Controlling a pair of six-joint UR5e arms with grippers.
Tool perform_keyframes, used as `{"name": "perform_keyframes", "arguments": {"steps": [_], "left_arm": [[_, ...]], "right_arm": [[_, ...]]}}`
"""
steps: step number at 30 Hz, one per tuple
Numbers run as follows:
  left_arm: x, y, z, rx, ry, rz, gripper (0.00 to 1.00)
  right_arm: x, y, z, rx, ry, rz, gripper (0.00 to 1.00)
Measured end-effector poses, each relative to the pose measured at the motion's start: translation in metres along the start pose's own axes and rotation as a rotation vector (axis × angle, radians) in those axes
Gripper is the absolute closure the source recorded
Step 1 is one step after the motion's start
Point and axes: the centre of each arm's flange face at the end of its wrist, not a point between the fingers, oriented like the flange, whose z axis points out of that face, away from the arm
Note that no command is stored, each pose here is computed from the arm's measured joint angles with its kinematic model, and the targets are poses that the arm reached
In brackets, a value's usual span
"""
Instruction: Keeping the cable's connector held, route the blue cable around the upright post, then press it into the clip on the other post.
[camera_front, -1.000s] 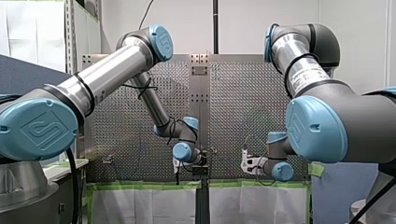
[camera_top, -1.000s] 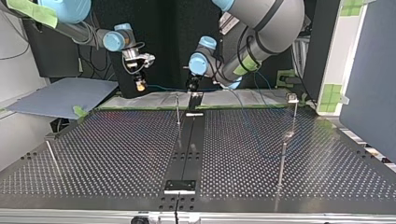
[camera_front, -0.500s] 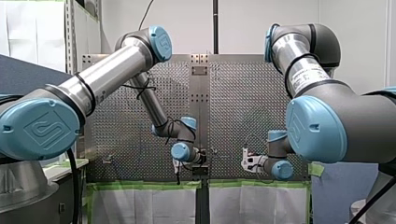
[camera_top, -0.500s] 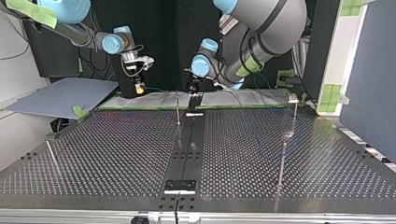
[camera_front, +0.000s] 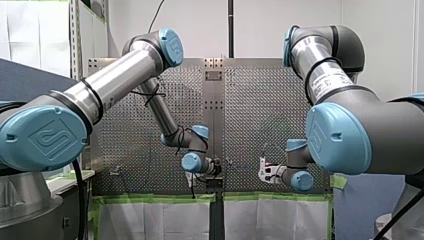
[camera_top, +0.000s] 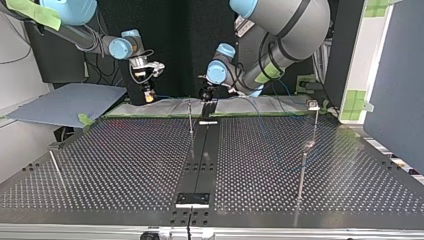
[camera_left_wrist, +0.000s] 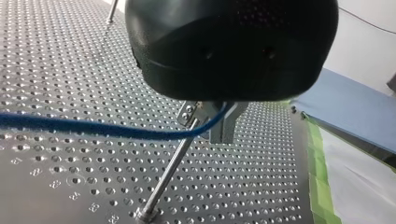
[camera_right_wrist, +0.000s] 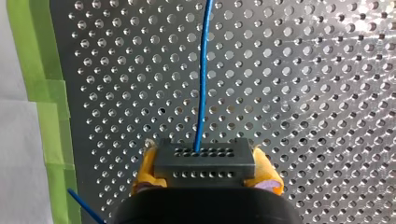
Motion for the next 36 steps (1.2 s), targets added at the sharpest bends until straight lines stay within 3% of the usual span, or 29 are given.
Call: {"name": "perform_keyframes", "arguments": {"steps": [13, 28, 36], "left_arm": [[0.009, 0.011, 0.011, 0.013, 0.017, -0.077, 0.98], [-0.001, 0.016, 0.028, 0.05, -0.006, -0.09, 0.98], [-0.022, 0.015, 0.043, 0.035, -0.009, -0.102, 0.98]], "right_arm": [[0.001, 0.0, 0.003, 0.005, 0.007, 0.008, 1.0], [0.009, 0.004, 0.014, 0.007, 0.027, 0.005, 1.0], [0.014, 0.007, 0.022, 0.007, 0.045, 0.001, 1.0]]}}
